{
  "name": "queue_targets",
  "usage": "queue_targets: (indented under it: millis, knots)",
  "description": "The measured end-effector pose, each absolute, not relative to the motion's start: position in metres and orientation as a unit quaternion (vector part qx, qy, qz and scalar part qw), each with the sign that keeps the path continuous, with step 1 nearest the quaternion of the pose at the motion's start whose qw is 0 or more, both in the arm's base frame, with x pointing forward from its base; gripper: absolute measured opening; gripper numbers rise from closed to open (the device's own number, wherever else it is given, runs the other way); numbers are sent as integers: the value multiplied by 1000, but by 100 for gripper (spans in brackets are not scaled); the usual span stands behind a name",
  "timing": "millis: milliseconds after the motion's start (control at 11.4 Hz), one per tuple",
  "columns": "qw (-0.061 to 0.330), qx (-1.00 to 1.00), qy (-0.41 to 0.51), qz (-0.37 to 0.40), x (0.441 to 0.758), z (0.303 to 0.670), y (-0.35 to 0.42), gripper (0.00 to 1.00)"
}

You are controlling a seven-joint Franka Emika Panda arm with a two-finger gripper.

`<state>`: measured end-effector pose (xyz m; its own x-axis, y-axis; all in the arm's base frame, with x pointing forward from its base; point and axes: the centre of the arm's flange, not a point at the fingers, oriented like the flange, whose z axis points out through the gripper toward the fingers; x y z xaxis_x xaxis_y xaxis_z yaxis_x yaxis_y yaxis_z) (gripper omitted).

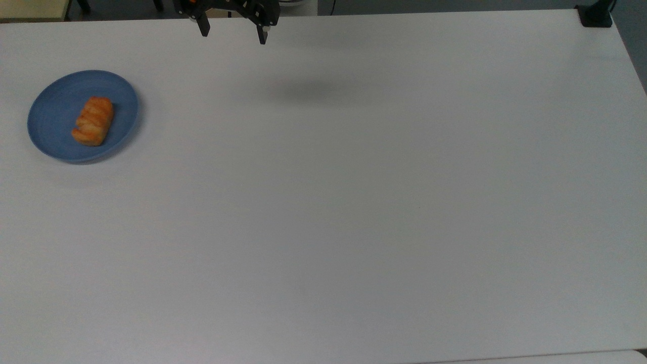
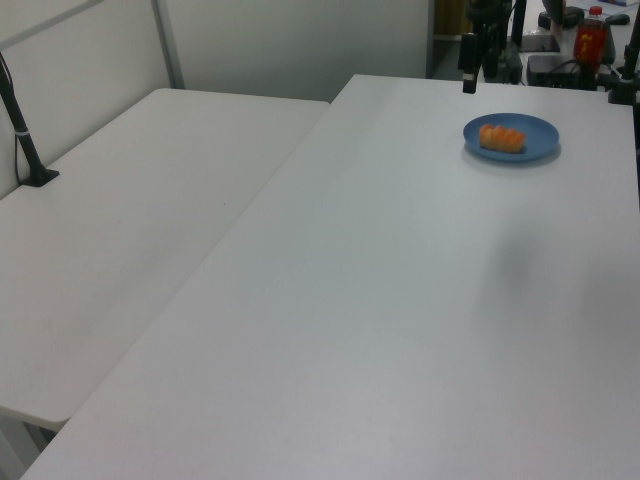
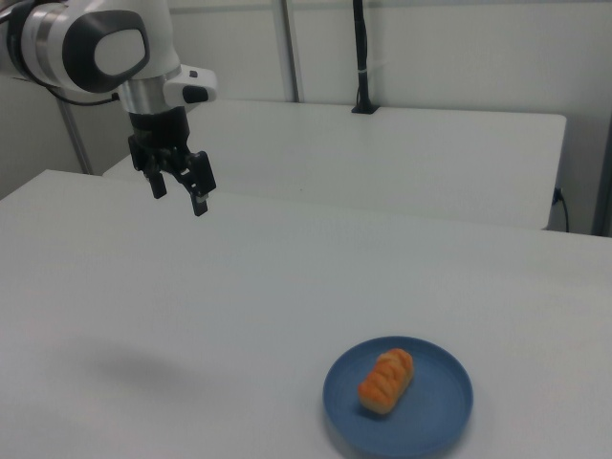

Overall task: Put the bread on the table
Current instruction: 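Move the open gripper over the orange bread roll on the blue plate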

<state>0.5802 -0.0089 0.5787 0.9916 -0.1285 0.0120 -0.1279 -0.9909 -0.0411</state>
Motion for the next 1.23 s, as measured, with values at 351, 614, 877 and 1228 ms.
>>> queue_targets:
  millis: [351, 614, 877, 1228]
  knots:
    - [9, -998, 57, -17, 575, 579, -94, 100]
    - [-17, -997, 58, -53, 565, 569, -202, 100]
    - [-58, -994, 59, -70, 555, 531, -288, 100]
    - [-77, -993, 63, -57, 558, 470, -328, 100]
